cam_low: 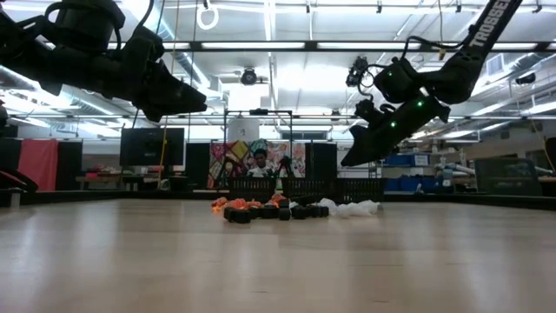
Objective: Sort game pieces by color
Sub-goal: Put the white game piece into the right black basket
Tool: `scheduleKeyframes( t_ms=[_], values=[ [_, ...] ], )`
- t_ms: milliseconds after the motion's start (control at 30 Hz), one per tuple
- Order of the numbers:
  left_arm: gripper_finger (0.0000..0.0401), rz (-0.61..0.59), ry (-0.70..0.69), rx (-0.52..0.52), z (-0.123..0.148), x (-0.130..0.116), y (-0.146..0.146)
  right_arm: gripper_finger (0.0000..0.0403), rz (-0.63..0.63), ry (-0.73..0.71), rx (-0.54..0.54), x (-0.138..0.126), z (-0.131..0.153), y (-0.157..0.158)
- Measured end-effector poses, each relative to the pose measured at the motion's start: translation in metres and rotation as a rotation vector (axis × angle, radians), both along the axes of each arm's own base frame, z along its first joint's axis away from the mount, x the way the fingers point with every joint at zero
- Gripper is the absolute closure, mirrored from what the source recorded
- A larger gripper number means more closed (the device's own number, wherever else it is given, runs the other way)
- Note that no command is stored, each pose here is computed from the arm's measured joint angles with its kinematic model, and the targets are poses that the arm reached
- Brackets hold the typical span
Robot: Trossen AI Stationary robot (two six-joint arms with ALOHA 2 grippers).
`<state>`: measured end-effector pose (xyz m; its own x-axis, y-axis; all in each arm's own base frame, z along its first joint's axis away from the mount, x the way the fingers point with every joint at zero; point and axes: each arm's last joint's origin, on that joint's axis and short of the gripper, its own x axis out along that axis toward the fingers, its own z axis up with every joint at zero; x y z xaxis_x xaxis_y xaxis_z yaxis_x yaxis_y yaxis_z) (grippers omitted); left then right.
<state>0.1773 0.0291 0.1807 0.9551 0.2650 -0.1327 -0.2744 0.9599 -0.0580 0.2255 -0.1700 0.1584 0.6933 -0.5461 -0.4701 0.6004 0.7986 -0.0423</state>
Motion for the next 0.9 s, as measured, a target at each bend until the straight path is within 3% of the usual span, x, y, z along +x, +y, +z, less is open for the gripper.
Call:
scheduleKeyframes(
  t_ms=[200, 333, 467, 733, 900],
  values=[
    [0.0234, 0.000, 0.016, -0.003, -0.002, 0.000, 0.000, 0.0218, 0.307, -0.003, -0.107, 0.011, 0.017, 0.036],
    [0.0234, 0.001, 0.018, -0.012, -0.002, 0.000, 0.000, 0.0219, 0.502, 0.027, -0.057, 0.013, 0.000, 0.066],
    [0.0234, 0.002, 0.018, -0.013, -0.002, 0.000, 0.000, 0.0220, 0.556, 0.082, 0.026, 0.010, -0.030, 0.087],
    [0.0234, 0.005, 0.017, -0.042, -0.003, 0.000, 0.000, 0.0220, 0.545, -0.042, 0.023, -0.001, -0.059, 0.105],
    [0.0234, 0.005, 0.016, -0.039, -0.002, 0.000, 0.000, 0.0220, 0.552, -0.040, 0.040, 0.002, -0.077, 0.110]
  ],
)
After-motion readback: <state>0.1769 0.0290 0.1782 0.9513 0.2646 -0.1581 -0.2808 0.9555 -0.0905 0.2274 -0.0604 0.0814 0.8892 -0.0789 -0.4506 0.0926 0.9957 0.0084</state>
